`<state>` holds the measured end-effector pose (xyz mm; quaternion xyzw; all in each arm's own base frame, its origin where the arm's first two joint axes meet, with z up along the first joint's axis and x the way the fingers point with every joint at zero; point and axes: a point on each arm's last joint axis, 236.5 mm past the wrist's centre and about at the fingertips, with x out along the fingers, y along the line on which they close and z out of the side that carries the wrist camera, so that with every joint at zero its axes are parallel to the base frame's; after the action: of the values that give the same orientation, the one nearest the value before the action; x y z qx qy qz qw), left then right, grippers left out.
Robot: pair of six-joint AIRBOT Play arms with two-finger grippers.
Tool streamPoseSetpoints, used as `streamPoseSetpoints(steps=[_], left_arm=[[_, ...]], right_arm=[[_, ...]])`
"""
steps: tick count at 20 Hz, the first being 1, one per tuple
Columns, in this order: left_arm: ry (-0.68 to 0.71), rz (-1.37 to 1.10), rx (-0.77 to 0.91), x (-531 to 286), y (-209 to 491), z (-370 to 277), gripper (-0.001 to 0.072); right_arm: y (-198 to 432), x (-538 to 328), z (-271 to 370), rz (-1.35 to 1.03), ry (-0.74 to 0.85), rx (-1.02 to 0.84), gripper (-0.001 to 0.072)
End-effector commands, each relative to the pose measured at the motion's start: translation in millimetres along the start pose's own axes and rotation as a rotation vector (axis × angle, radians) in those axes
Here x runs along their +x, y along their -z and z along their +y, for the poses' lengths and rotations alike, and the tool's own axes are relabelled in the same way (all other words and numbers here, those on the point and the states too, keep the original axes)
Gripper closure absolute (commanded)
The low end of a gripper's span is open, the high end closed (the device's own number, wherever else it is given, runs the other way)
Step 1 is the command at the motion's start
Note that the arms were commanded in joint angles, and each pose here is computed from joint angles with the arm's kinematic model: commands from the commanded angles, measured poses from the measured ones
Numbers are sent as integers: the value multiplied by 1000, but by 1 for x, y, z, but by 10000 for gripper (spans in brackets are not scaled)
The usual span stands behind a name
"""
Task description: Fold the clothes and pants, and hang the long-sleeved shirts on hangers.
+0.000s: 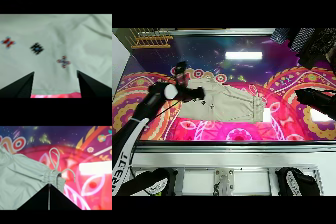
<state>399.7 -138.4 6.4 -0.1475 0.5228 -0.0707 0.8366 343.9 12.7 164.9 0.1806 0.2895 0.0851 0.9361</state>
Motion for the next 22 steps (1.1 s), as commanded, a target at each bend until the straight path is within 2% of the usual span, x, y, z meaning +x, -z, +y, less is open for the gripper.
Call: streamPoseSetpoints(steps=[1,3,7,14,15,16,17,18,19,20,21,22], left_arm=[[-112,62,-362,0,48,114,148],[-75,86,-539,9,68,138,148],[1,110,-656,37,79,147,148],[9,194,-584,80,68,124,152],[13,192,-571,83,64,120,296],[19,184,-559,85,58,116,500],[25,170,-548,84,50,113,673],[34,153,-538,81,40,110,704],[42,141,-530,77,33,108,704],[51,121,-509,71,25,105,704],[56,102,-487,66,20,103,704],[59,87,-462,60,16,102,704]], right_arm=[[3,-1,0,15,-1,-1,695],[3,-1,0,15,-2,0,695],[5,-1,1,20,-4,0,695],[11,-1,4,47,-16,3,695],[14,-1,4,58,-20,3,695],[18,-1,5,74,-25,4,695],[23,0,5,91,-27,22,695],[32,4,2,111,-25,56,690],[46,9,-1,150,-25,86,644],[64,16,-6,201,-26,111,429],[85,24,-12,256,-25,144,271],[109,34,-18,317,-26,190,270]])
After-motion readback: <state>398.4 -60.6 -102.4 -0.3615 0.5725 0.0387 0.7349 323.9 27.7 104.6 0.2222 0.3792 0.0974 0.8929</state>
